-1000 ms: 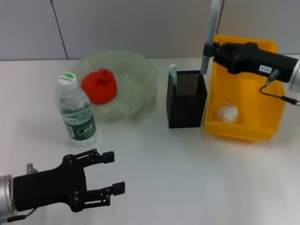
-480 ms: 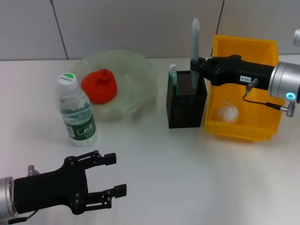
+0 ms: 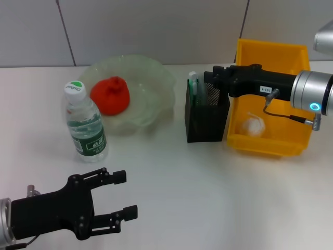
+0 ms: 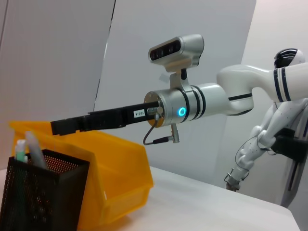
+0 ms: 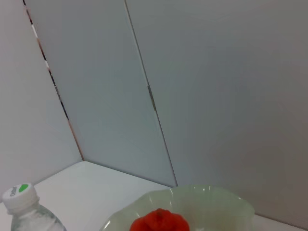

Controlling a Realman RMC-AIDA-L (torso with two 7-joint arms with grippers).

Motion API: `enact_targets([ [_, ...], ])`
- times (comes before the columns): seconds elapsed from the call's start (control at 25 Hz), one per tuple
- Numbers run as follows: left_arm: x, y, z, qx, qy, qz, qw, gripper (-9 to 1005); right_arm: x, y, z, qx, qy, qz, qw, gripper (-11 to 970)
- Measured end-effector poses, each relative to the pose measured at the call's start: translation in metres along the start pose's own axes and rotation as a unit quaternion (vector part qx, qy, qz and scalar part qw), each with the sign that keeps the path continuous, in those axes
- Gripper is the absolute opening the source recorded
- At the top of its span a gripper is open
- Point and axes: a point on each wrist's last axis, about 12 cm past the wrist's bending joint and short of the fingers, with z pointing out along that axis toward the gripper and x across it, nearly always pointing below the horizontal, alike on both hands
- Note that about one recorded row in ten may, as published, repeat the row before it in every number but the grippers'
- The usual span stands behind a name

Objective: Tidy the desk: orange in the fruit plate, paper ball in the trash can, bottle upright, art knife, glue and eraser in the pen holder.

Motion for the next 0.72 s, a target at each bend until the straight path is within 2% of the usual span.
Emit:
enact_targets([
  [0.32,0.000,-0.001,-0.001,0.001,-0.001,-0.002,1.000,809,0.001,-0.002,-0.006,0.004,-0.013,0.009,1.000,534],
  [0.52,0.000,-0.002,0.001,0.004,-0.004,-0.004,1.000,810,-0.001,0.004,-0.030,-0.029,-0.105,0.031,0.994,702],
  [0.64,0.001,-0.003,0.003,0.005,-0.007,0.001,1.000,809,0.002,0.011,-0.058,-0.062,-0.188,0.037,0.980,722],
  [0.72,0.002,-0.006,0.008,0.009,-0.013,0.008,1.000,809,0.009,0.017,-0.073,-0.082,-0.217,0.041,0.972,736],
])
